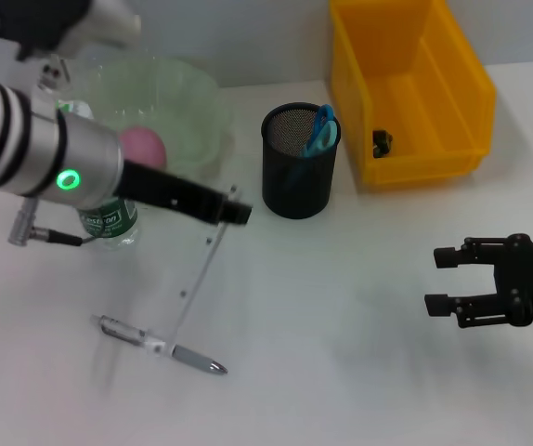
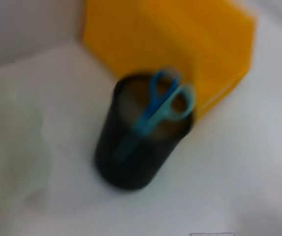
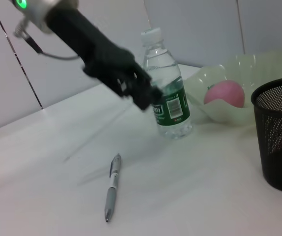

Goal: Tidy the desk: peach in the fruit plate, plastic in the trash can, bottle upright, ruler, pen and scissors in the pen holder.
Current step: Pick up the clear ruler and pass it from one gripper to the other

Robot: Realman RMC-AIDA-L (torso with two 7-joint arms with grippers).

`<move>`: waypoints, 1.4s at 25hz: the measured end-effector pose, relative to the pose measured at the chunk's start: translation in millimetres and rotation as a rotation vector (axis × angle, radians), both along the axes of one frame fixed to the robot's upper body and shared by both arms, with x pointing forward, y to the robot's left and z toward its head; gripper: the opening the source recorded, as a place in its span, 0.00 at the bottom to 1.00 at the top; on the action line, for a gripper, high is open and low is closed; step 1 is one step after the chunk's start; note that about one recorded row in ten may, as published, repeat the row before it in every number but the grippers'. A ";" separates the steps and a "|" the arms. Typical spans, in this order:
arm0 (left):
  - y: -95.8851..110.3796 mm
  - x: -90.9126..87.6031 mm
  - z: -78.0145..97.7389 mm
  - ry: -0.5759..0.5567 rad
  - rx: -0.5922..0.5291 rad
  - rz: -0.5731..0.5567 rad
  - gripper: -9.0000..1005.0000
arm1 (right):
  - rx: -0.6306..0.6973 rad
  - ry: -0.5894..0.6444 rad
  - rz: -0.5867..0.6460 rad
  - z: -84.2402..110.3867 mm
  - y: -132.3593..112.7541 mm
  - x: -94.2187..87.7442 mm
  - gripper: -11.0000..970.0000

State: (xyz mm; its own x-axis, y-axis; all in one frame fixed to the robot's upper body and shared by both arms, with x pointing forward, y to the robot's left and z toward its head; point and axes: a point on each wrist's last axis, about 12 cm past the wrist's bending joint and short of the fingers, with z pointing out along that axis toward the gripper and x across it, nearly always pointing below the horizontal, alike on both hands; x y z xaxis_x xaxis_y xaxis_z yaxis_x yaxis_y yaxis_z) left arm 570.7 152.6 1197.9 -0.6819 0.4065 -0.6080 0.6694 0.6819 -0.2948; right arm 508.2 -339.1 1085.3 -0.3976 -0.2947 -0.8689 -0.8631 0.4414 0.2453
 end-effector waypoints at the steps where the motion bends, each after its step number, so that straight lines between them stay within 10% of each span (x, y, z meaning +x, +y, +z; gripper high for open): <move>1: 0.0 0.0 0.0 0.000 0.000 0.000 0.40 | 0.000 0.000 0.000 0.0 0.0 0.0 0.80; 17: 22.5 -20.9 -10.1 -0.381 -0.652 -0.043 0.40 | 0.006 -0.003 -0.011 0.8 -1.8 -0.2 0.80; 25: 19.2 -21.3 -76.6 -0.651 -0.754 0.085 0.40 | 0.007 -0.008 -0.010 1.6 -0.1 2.0 0.80; 35: 2.9 -40.8 -111.4 -0.851 -0.672 0.235 0.40 | 0.051 -0.074 -0.008 -0.1 11.4 2.0 0.80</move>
